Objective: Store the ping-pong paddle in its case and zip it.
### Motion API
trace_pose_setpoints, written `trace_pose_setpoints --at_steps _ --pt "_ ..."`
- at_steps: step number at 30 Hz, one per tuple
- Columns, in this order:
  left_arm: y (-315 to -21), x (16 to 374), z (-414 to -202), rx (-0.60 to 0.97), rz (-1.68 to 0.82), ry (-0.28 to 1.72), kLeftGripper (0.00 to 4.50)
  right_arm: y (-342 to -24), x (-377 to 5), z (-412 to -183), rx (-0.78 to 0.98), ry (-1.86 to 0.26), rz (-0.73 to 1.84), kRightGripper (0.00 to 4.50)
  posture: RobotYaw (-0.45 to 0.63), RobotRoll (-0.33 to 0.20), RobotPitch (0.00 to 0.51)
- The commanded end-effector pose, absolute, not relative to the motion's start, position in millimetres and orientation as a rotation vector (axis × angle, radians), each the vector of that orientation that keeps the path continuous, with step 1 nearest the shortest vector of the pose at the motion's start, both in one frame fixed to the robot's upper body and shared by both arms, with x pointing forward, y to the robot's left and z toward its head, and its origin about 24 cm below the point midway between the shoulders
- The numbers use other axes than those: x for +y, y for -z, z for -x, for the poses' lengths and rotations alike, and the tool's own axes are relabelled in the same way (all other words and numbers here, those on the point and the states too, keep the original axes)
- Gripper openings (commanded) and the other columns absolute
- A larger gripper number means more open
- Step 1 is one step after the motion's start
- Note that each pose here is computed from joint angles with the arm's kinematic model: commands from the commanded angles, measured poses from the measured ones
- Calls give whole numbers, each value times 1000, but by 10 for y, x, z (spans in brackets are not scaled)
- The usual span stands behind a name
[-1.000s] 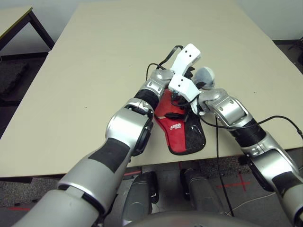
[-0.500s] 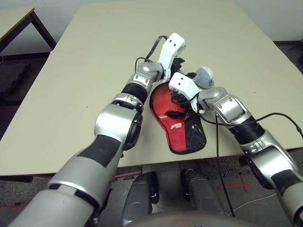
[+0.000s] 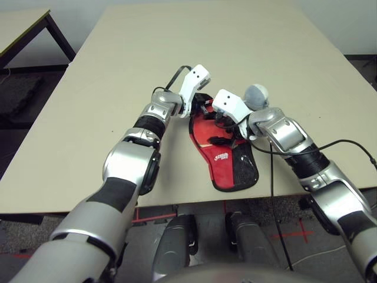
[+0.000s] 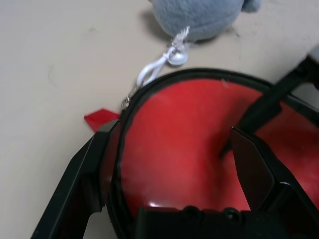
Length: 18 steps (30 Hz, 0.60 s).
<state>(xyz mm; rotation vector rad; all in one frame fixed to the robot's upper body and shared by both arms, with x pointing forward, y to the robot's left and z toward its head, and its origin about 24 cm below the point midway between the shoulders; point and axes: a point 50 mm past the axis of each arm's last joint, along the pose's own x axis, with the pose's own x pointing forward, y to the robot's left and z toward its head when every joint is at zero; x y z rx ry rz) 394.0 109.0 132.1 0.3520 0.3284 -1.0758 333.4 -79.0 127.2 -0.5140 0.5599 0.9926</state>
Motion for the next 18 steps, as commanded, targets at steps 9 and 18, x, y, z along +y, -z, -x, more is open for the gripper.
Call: trace_pose_setpoints --at_steps 9,18 --pt "-991 1133 -3840 448 -415 1070 4451 -1090 -923 -3352 661 -923 502 4500 -55 0 109" --pt "-919 1105 -3818 488 -428 1064 4451 -1338 -980 -3440 603 -883 480 4500 -63 0 115"
